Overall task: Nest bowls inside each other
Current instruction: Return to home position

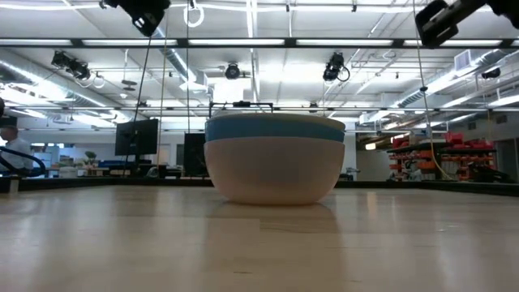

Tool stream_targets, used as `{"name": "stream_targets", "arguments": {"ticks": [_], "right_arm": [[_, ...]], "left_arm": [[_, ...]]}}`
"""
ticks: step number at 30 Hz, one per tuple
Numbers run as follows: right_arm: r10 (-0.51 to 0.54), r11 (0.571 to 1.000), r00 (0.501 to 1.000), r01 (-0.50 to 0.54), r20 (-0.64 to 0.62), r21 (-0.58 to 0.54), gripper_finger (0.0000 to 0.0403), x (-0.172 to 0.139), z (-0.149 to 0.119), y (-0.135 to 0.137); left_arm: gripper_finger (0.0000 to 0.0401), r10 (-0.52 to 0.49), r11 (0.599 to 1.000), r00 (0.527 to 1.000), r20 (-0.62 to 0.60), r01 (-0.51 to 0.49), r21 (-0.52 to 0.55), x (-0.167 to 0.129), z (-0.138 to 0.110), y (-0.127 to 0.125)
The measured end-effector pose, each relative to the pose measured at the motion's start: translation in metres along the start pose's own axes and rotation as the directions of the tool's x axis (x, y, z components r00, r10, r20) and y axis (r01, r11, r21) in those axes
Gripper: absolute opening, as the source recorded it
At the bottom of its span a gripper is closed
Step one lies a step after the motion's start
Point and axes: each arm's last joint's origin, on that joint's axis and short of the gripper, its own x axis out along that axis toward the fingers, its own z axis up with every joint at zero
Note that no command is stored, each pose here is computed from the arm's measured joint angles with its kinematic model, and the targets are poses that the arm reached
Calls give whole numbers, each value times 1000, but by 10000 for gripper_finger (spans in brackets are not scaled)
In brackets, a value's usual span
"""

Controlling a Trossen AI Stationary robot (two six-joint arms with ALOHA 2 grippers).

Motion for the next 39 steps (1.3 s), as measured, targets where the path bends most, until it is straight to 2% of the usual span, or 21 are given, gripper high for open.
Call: {"name": "stream_targets", "arguments": {"ticks": [5,11,16,22,32,39], "right_arm": [[57,998,996,-57,70,-3,18,-12,-8,-1],[142,990,983,-139,113,-33,18,-19,-6,1],[197,980,969,-191,149,-53,18,-24,1,4],[293,955,930,-274,224,-112,18,-35,15,9],[315,946,905,-274,287,-176,18,-53,29,11],[322,942,891,-268,320,-202,18,-63,35,12]], "left_arm": [[54,-38,999,987,154,34,31,-6,-23,-1],[59,-42,998,976,212,33,46,-16,-41,-3],[51,-42,997,967,250,23,77,-25,-45,-4],[50,-40,991,952,304,-1,135,-38,-44,-6],[61,-52,983,895,443,-33,181,-73,-46,-12],[54,-60,982,855,514,-43,185,-97,-53,-16]]}}
